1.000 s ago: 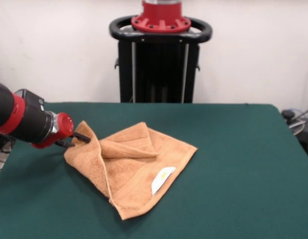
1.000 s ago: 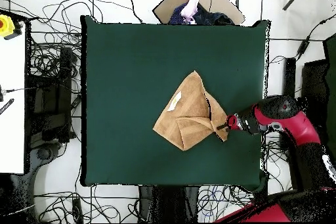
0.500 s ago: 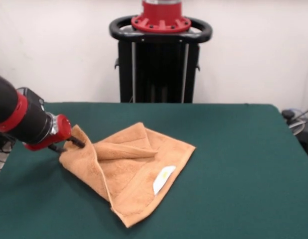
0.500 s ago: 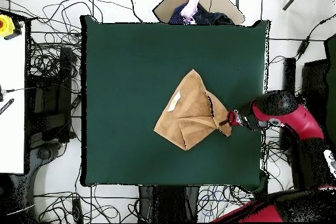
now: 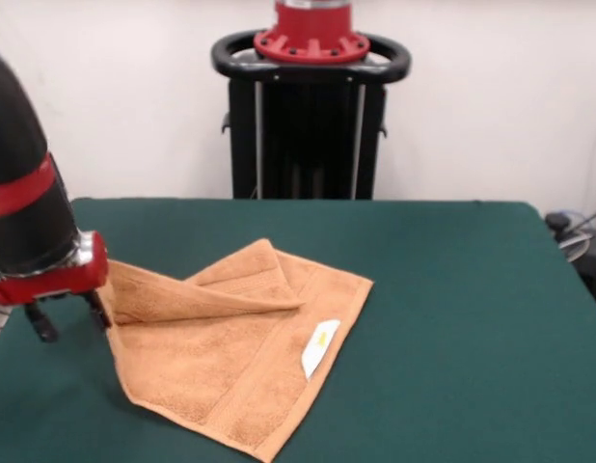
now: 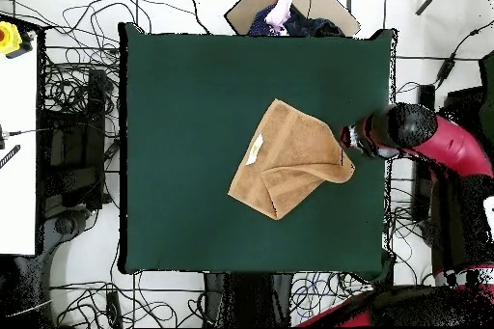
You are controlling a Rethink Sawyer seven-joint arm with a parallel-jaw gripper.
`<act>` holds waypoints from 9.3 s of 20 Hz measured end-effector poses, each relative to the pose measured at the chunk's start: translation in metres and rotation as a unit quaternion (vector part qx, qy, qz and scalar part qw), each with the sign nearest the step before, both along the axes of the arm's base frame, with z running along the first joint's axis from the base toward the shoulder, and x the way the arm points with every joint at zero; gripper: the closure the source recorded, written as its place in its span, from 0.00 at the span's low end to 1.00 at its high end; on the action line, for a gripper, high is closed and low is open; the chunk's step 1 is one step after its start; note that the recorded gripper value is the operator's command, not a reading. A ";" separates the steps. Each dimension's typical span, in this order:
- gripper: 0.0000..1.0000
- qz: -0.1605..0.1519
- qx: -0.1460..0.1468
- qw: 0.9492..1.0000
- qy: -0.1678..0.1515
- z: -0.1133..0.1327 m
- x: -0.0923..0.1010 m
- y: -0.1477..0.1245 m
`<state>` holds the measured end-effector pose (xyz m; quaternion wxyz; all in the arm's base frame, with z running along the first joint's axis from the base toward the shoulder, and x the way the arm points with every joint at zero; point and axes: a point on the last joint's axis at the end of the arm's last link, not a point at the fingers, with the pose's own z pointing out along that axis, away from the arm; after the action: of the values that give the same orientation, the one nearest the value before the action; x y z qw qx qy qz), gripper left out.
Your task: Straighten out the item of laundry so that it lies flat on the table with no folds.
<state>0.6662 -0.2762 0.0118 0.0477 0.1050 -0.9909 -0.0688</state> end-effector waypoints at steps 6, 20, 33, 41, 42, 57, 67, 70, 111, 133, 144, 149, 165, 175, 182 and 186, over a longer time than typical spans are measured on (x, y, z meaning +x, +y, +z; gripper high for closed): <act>0.00 0.027 -0.049 0.997 -0.060 0.059 0.037 0.016; 0.00 0.052 -0.100 0.990 -0.088 0.128 0.030 0.045; 0.00 -0.025 -0.114 0.984 -0.132 0.082 -0.027 0.111; 0.00 -0.090 -0.090 0.984 -0.121 0.040 -0.069 0.180; 0.00 -0.093 -0.088 0.985 -0.120 0.037 -0.072 0.184; 0.00 -0.099 -0.074 0.990 -0.074 -0.039 -0.139 0.238; 0.00 -0.102 -0.083 0.989 -0.070 -0.064 -0.158 0.233; 0.00 -0.099 -0.085 0.989 -0.070 -0.064 -0.159 0.234; 1.00 -0.150 -0.062 0.984 -0.079 -0.062 -0.160 0.215; 0.00 -0.178 -0.044 0.980 -0.080 -0.059 -0.170 0.203; 0.00 -0.178 -0.044 0.980 -0.080 -0.059 -0.170 0.203; 0.00 -0.178 -0.044 0.980 -0.081 -0.058 -0.169 0.202; 0.00 -0.188 -0.052 0.976 -0.094 -0.043 -0.159 0.183; 0.00 -0.187 -0.050 0.977 -0.085 -0.057 -0.164 0.188; 0.00 -0.188 -0.056 0.977 -0.084 -0.058 -0.164 0.188; 0.00 -0.188 -0.057 0.977 -0.085 -0.058 -0.164 0.188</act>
<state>0.5019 -0.0880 -0.0463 -0.0442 -0.0808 -0.9957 -0.0111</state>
